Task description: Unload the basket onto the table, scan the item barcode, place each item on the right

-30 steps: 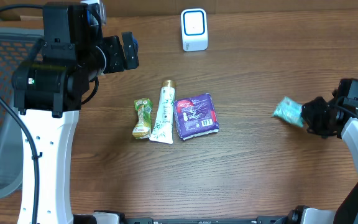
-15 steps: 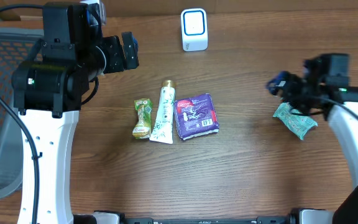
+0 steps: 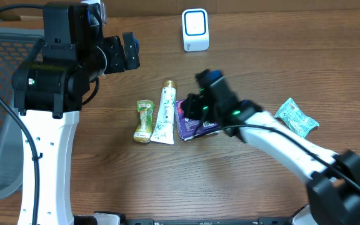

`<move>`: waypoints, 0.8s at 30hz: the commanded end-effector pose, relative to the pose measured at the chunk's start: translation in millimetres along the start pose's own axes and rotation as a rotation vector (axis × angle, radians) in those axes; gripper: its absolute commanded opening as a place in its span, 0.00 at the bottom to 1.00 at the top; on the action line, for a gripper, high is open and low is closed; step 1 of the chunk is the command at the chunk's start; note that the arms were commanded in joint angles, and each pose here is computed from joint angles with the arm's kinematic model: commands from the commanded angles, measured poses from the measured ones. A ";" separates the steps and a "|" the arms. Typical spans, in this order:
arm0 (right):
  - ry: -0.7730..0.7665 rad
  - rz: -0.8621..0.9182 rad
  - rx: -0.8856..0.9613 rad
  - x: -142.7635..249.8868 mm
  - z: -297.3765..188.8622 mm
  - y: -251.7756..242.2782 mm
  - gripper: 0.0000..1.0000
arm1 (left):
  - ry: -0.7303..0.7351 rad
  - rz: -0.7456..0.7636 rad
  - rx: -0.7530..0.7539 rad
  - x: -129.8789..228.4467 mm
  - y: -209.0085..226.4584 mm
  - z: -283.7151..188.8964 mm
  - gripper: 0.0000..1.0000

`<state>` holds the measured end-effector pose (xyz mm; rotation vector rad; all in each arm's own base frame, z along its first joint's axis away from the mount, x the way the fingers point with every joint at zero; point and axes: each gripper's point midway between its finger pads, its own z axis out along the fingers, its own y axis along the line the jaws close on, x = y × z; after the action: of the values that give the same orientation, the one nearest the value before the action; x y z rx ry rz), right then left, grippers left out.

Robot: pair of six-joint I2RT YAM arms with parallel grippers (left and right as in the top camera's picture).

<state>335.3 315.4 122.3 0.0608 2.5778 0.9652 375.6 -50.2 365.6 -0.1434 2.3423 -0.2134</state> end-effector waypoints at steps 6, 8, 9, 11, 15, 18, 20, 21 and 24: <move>0.081 0.008 0.049 45.4 44.9 -0.6 0.04 | -0.008 0.017 -0.004 -2.3 -0.1 -0.6 1.00; 0.093 0.012 0.061 48.3 44.5 -3.5 0.04 | -0.008 0.017 -0.004 -2.3 -0.1 -0.6 1.00; 0.101 0.019 0.072 50.3 44.2 -6.1 0.04 | -0.008 0.017 -0.003 -2.2 -0.3 -0.6 1.00; 0.127 0.027 0.103 56.9 42.7 -13.7 0.04 | -0.008 0.017 -0.004 -2.3 -0.1 -0.6 1.00; 0.182 0.059 0.174 71.1 38.2 -30.1 0.04 | -0.008 0.017 -0.004 -2.3 -0.1 -0.6 1.00; 0.175 0.069 0.185 70.2 38.0 -32.0 0.04 | -0.008 0.017 -0.003 -2.2 -0.3 -0.6 1.00; 0.145 0.105 0.235 66.9 36.7 -41.1 0.04 | -0.007 0.017 -0.004 -2.2 -0.3 -0.4 1.00; 0.120 0.139 0.279 64.9 34.9 -49.4 0.04 | -0.007 0.017 -0.004 -2.3 -0.1 -0.4 1.00; 0.088 0.208 0.350 63.5 30.6 -63.2 0.04 | -0.007 0.017 -0.004 -2.2 -0.1 -0.4 1.00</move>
<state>283.1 311.7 40.6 0.2347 2.8792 0.6748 375.5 -50.2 365.5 -0.1437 2.3426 -0.2129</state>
